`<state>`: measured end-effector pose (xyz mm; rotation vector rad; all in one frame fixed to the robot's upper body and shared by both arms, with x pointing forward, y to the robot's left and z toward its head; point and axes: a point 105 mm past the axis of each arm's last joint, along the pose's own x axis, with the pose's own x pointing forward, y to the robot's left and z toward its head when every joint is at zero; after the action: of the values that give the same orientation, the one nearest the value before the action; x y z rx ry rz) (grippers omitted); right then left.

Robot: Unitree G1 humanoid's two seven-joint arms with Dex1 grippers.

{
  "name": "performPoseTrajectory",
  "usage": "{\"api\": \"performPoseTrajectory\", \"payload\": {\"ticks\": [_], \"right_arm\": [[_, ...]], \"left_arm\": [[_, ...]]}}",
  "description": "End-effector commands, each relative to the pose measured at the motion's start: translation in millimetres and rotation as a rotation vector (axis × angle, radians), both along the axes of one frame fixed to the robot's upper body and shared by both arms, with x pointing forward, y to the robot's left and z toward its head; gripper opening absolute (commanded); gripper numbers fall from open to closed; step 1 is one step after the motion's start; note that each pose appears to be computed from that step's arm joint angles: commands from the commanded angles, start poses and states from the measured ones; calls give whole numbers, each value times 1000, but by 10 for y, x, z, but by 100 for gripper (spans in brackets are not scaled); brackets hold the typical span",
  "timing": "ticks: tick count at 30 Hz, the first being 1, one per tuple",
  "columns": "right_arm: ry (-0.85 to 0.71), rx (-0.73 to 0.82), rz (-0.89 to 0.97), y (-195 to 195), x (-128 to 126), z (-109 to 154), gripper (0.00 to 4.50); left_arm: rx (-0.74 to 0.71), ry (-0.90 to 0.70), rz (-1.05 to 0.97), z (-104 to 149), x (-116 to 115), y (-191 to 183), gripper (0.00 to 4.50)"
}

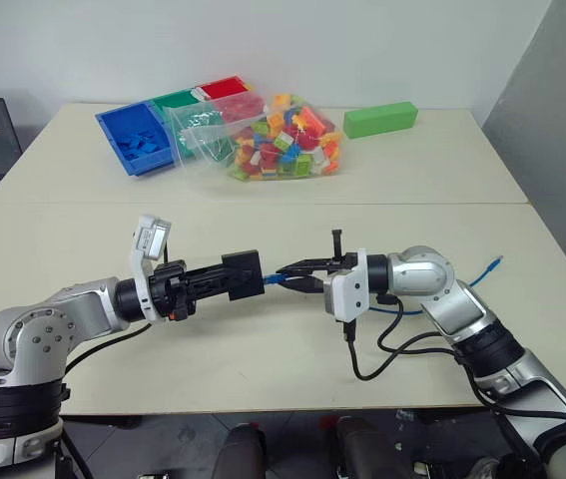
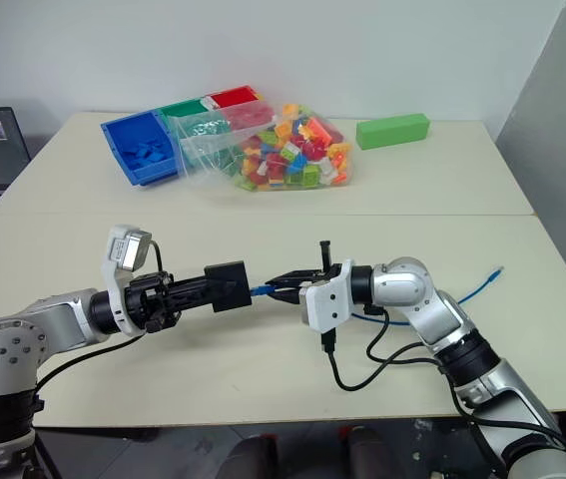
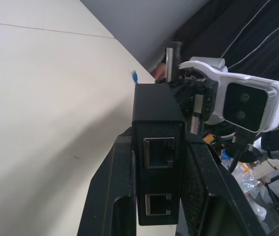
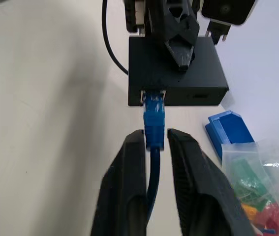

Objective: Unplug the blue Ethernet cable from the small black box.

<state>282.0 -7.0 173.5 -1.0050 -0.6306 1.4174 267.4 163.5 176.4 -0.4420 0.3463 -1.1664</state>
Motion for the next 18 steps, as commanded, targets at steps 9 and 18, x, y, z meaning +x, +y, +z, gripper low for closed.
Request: {"api": "performPoseTrajectory", "payload": {"ticks": [9,18], "right_arm": [[635,112,-58,-203,-200,286,212],[977,210,-153,-149,-149,117,212]], "left_arm": [[126,-202,-143,77,-35,-31,77],[112,-299,-204,142,-8,-98,77]]}}
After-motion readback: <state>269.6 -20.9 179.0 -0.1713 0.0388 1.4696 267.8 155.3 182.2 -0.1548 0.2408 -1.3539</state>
